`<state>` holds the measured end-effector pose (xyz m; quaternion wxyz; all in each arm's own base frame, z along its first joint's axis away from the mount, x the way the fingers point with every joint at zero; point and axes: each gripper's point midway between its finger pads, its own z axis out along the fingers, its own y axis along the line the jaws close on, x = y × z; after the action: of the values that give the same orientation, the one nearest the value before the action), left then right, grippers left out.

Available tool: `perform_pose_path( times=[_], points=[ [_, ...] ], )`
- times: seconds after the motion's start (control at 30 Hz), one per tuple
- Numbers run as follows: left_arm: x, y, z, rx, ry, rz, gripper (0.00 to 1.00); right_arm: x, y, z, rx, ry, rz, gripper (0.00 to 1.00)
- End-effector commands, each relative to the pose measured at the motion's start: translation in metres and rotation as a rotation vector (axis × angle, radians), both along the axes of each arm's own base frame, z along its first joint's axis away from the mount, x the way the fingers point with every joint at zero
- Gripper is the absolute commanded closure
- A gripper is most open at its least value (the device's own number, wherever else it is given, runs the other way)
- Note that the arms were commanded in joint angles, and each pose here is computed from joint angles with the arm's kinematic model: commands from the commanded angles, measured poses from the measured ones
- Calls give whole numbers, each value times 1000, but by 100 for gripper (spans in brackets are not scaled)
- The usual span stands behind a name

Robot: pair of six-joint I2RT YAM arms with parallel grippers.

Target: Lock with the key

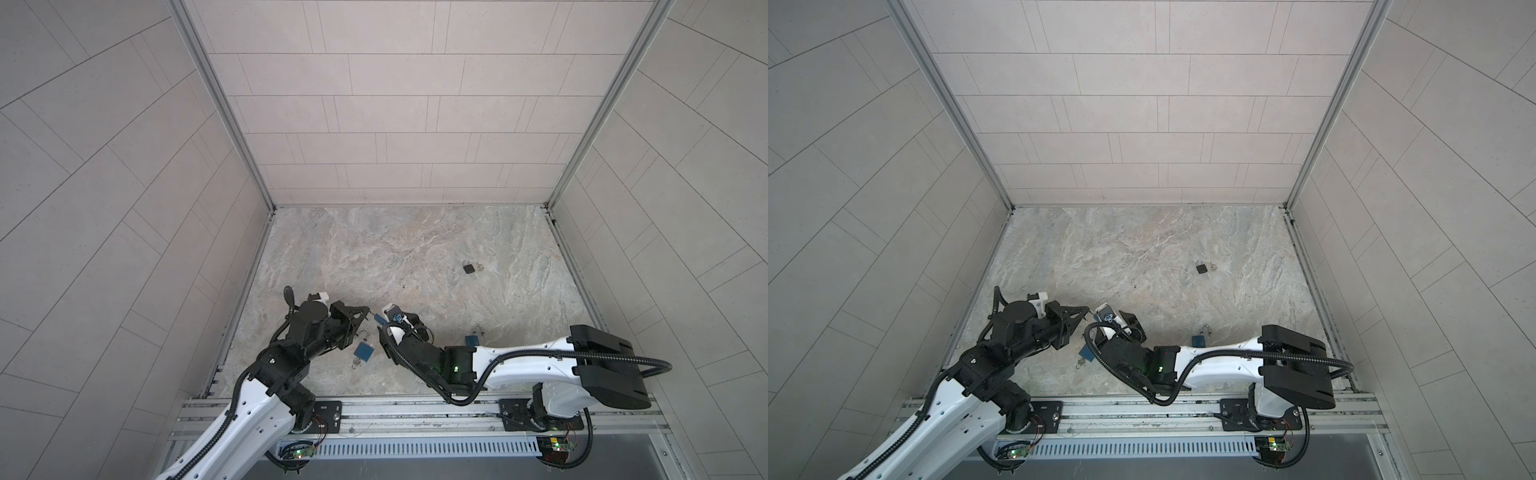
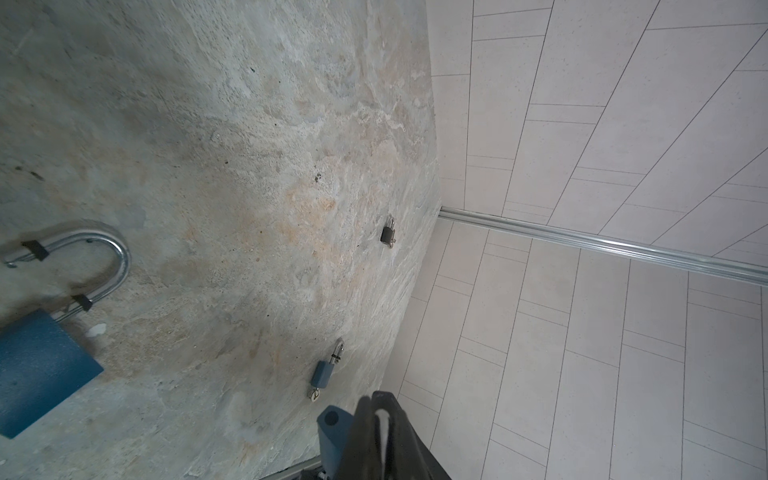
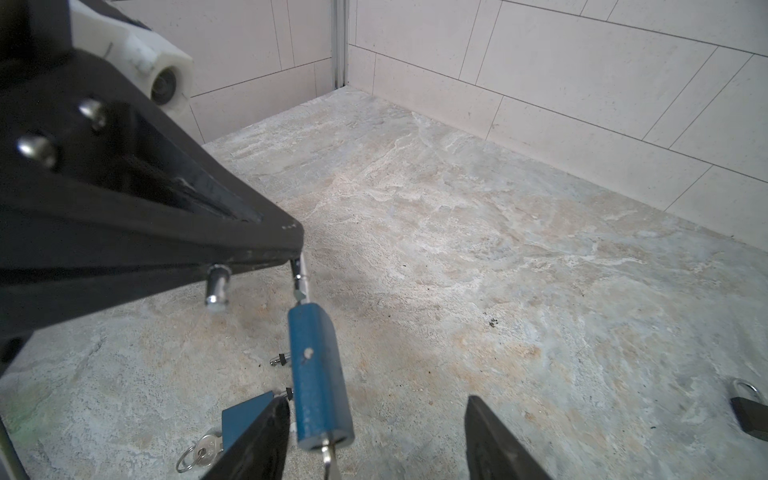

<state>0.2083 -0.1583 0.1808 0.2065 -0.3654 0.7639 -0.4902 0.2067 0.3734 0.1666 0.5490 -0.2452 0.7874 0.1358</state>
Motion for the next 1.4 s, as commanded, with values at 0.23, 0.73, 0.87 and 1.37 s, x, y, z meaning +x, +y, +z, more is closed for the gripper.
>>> perform_pose_path(
  times=[0.23,0.73,0.87,1.37],
  points=[
    [3,-4,10,-43,-19,-2,100,5,0,14,39,-18,-19,32],
    [3,-5,-1,-34,2,-5,100,6,0,14,45,-17,-10,55],
    [4,-7,-5,-36,9,-8,100,4,3,15,48,-11,8,63],
    [7,-9,4,-63,-29,-12,100,3,5,16,92,44,63,88]
  ],
)
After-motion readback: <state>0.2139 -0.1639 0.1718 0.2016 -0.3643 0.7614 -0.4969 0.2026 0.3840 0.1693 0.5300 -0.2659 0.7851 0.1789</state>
